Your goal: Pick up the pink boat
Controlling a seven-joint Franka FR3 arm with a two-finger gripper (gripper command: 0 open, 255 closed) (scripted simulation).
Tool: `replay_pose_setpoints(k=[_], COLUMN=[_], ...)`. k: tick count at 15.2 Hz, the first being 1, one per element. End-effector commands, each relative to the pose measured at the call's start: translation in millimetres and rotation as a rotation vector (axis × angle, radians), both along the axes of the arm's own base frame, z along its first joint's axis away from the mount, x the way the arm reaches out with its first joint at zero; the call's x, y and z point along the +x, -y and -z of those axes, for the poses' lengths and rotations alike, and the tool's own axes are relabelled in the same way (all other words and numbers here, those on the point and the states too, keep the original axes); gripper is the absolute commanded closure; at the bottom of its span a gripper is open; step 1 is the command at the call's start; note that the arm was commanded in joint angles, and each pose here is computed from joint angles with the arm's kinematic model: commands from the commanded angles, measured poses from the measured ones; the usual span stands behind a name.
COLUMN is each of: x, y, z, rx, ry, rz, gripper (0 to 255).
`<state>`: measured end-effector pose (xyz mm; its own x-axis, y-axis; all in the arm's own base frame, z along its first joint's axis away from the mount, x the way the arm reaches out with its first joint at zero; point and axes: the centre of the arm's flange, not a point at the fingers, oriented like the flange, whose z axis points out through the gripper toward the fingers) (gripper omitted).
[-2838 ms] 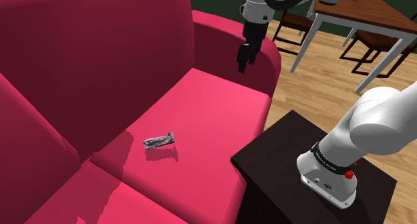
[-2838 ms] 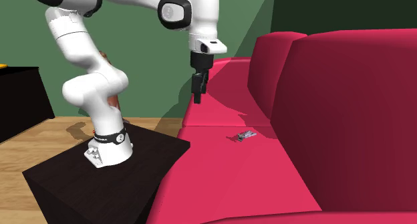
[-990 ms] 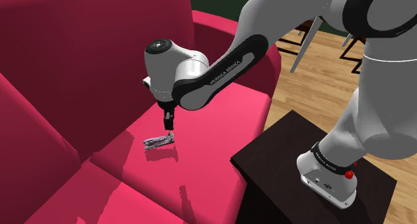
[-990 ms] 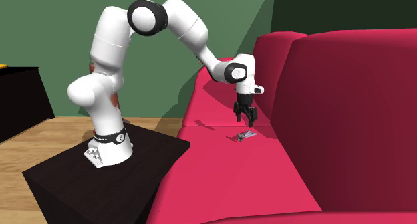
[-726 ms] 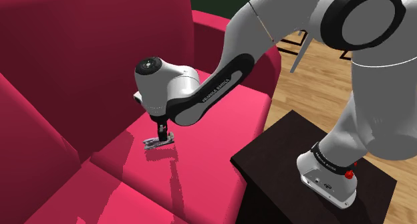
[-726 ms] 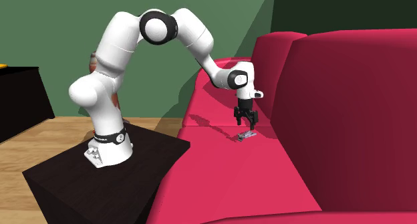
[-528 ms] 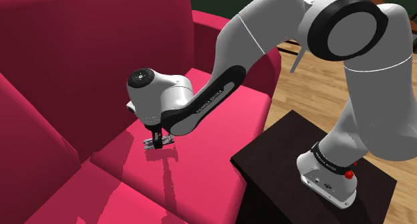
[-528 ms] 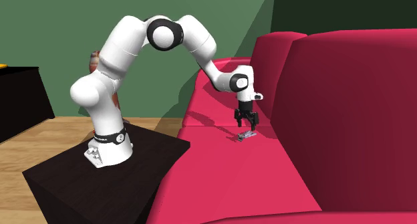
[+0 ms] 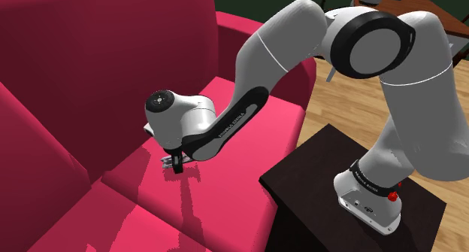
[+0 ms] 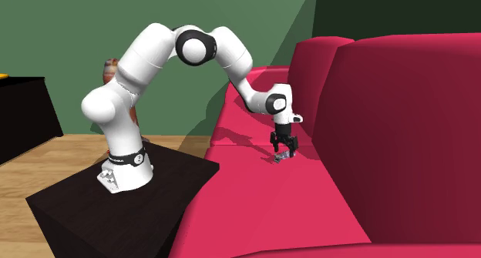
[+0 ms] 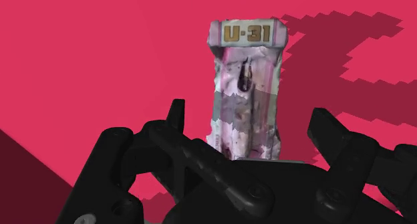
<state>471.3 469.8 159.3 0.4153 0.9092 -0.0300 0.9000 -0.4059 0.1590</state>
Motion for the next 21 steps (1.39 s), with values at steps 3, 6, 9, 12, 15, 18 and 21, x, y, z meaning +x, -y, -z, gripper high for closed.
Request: replay_pose_setpoints(k=[3, 6, 9, 12, 15, 18, 21], x=[1, 1, 1, 0, 0, 0, 0], y=[0, 0, 0, 0, 0, 0, 0], z=[2, 2, 2, -9, -25, -40, -56], rx=[0.000, 0.000, 0.000, 0.000, 0.000, 0.000, 0.000], ry=[0.000, 0.000, 0.000, 0.000, 0.000, 0.000, 0.000], rz=[0.000, 0.000, 0.000, 0.000, 0.000, 0.000, 0.000], gripper=[255, 255, 255, 255, 255, 255, 255])
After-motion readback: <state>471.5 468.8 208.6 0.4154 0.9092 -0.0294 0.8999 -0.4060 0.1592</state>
